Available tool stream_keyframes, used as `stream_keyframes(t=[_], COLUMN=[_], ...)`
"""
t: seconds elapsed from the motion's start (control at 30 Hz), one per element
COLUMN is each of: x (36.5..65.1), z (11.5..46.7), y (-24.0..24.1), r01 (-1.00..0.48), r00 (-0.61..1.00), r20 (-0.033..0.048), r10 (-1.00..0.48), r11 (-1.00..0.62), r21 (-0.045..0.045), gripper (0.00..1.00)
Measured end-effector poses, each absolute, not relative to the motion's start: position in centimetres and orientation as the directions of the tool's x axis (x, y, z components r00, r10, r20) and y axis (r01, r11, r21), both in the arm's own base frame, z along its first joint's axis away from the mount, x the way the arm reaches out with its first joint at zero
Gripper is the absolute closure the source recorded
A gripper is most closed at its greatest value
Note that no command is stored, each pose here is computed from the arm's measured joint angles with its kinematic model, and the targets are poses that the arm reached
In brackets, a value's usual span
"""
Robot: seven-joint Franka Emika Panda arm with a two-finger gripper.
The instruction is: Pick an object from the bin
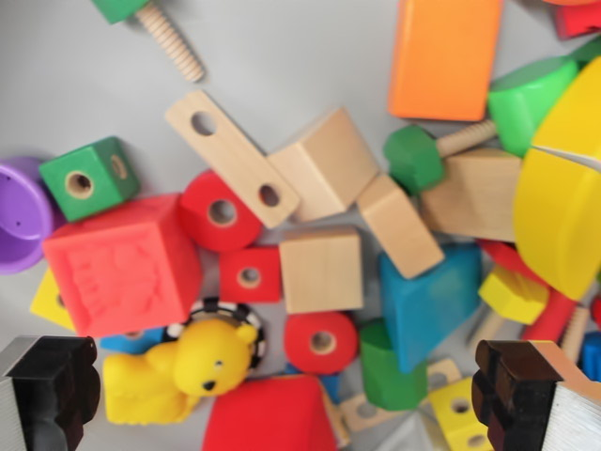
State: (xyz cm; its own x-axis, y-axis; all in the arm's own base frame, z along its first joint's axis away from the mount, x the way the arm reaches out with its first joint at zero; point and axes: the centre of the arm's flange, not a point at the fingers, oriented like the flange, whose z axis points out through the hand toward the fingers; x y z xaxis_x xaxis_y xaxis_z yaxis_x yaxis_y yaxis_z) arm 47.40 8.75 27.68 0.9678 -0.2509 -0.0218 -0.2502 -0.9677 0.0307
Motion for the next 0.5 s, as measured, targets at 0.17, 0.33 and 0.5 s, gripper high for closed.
stream_keyframes(t=[0.17, 0.33, 0.5], x=[46.6, 45.8, 45.0], z=[26.5, 25.4, 24.2], y=[10.0, 11.4, 12.7], r01=[-0.199, -0.146, -0.092], r00=[0.98, 0.989, 0.996], r20=[-0.0201, -0.0191, -0.0173], r10=[-0.2, -0.147, -0.092], r11=[-0.98, -0.989, -0.996], r21=[0.0256, 0.0201, 0.0136], gripper=[0.0, 0.0, 0.0])
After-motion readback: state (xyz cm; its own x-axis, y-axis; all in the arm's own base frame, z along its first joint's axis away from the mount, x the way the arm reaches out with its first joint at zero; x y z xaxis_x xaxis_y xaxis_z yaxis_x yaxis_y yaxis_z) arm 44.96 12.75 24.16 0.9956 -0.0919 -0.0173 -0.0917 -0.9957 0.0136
